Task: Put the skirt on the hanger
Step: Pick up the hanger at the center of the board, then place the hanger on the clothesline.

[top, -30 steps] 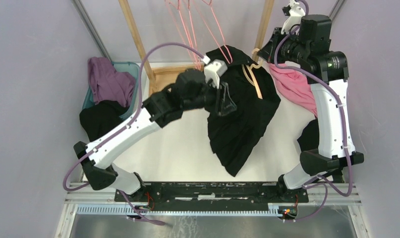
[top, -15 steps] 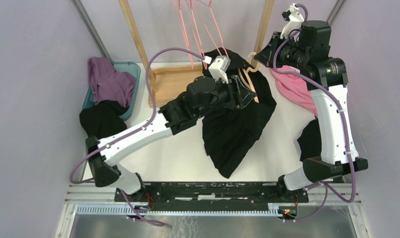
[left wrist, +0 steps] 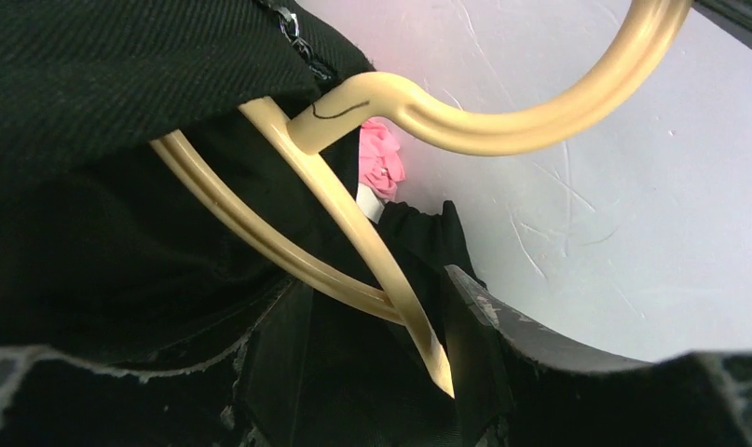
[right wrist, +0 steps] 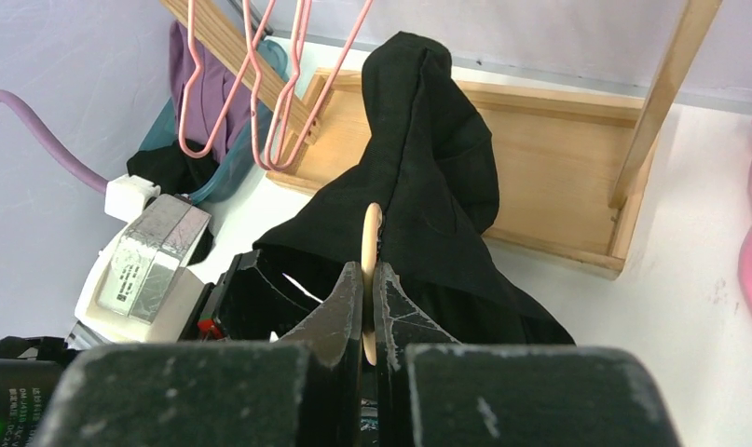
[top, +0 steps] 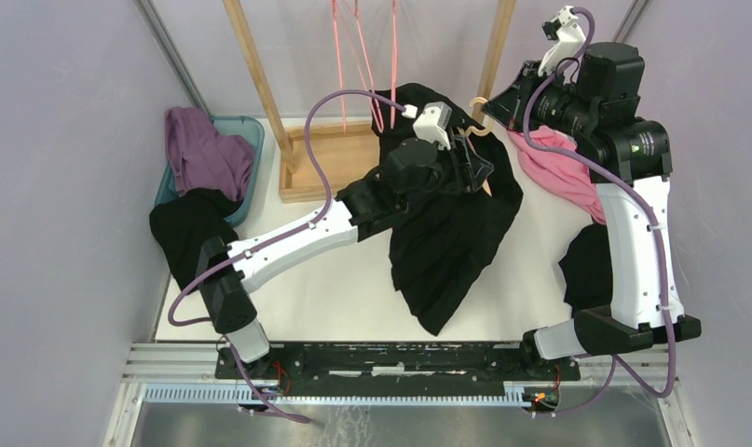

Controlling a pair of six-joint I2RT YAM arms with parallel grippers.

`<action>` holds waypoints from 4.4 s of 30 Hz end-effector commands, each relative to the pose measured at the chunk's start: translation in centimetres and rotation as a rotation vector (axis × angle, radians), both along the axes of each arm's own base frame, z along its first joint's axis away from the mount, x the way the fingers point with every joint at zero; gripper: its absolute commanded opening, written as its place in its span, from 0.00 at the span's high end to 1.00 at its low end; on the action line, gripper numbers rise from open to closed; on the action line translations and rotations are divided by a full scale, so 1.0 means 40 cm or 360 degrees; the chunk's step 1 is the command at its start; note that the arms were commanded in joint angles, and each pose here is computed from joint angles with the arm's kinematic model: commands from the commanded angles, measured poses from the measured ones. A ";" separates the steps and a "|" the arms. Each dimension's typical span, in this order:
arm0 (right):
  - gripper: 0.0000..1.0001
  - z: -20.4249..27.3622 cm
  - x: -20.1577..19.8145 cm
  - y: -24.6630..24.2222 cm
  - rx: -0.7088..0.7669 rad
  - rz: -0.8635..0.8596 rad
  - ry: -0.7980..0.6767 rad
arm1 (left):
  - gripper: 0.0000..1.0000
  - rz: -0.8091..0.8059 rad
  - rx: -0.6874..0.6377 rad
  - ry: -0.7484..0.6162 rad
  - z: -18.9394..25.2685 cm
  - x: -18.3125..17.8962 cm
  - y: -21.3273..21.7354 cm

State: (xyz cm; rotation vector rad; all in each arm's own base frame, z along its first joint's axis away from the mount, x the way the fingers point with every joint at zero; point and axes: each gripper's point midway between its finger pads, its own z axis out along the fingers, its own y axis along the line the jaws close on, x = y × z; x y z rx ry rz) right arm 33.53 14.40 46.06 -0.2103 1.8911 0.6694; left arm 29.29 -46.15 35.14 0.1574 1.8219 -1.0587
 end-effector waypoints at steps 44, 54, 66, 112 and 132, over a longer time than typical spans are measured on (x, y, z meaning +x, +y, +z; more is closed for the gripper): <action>0.91 0.009 -0.029 -0.003 -0.0010 0.0033 -0.0108 | 0.89 -0.0461 -0.0649 0.0033 0.349 0.009 -0.037; 0.65 0.008 -0.021 -0.025 -0.0053 -0.0049 -0.0098 | 0.89 -0.0574 -0.0643 -0.0010 0.400 0.033 0.001; 0.41 0.091 -0.095 -0.097 -0.0079 -0.0249 -0.0255 | 0.88 -0.0611 -0.0622 -0.0045 0.430 0.153 0.068; 0.36 -0.056 -0.151 -0.146 -0.0159 -0.0364 -0.0154 | 0.94 -0.0121 -0.1093 -0.0526 0.634 0.358 0.327; 0.36 -0.106 -0.153 -0.131 -0.0129 -0.0317 -0.0115 | 0.92 0.0269 -0.0989 -0.0357 0.526 0.503 0.365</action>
